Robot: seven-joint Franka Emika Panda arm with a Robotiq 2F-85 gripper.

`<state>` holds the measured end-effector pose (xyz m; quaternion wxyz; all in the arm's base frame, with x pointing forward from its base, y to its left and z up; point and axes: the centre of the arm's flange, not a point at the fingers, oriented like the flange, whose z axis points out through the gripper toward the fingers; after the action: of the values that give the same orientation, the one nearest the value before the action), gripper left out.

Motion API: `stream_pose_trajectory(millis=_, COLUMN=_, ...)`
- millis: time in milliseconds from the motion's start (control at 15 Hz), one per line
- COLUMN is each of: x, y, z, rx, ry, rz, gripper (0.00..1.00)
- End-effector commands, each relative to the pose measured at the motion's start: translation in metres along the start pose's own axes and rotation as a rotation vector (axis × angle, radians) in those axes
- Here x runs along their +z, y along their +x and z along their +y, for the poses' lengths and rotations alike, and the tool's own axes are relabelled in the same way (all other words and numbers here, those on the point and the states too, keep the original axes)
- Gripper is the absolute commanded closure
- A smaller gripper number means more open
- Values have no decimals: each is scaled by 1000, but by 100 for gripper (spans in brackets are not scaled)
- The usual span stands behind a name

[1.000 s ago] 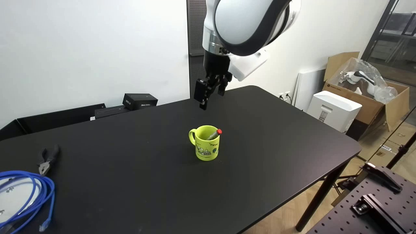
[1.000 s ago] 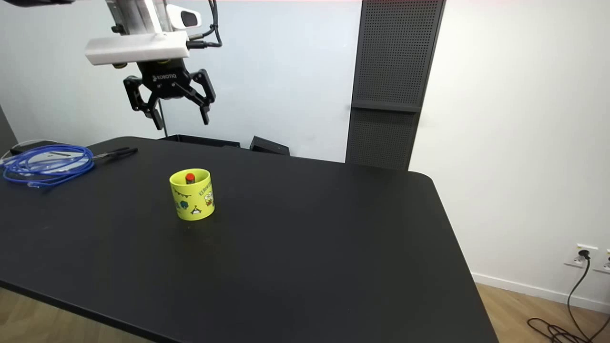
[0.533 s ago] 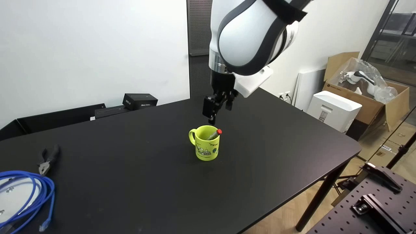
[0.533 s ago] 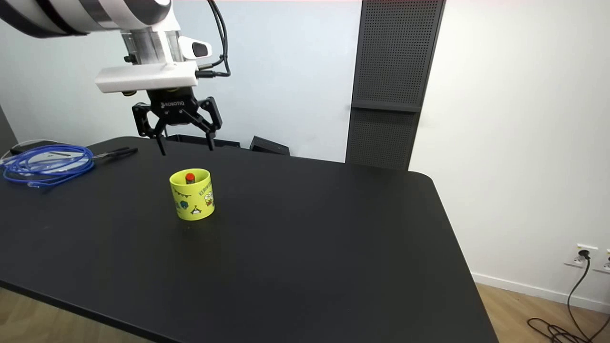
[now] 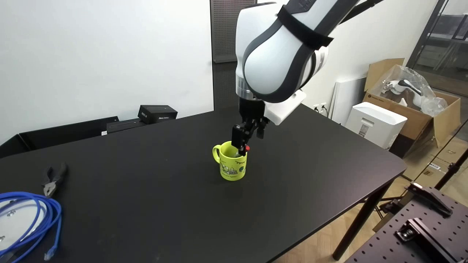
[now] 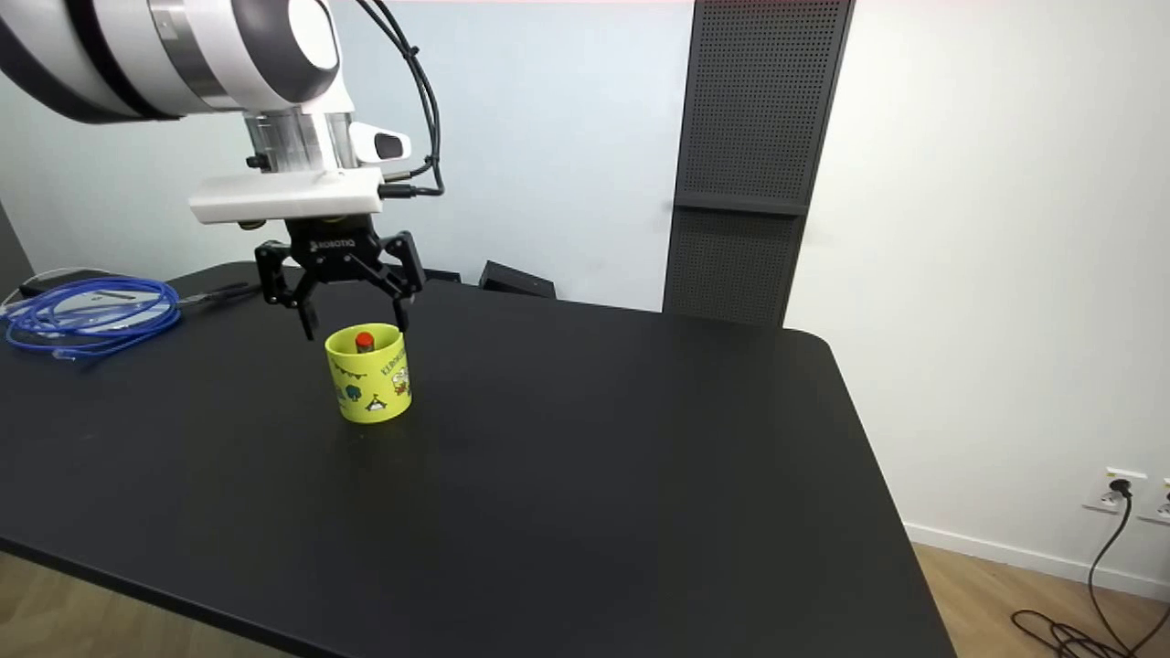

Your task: Take the marker out of the mug and put it on the table

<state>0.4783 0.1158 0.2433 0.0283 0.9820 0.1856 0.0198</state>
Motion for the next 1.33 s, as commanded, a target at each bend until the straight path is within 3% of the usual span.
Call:
stream_pose_trajectory(millis=0, x=4, y=7, z=-2, rx=-1, ry=8, rz=-4, gripper=0)
stream_pose_trajectory(millis=467, x=11, y=14, z=-3, rx=-11, ry=12, rz=-13, gripper=0)
stream_pose_trajectory(millis=533, x=11, y=15, z=-2, rx=-10, ry=14, rz=-11, gripper=25)
stream_pose_trajectory(millis=600, x=12, y=15, z=-2, rx=-11, ry=14, rz=-12, gripper=26)
stream_pose_trajectory(millis=1267, x=20, y=24, z=4, rx=-3, ry=34, rz=-13, gripper=95)
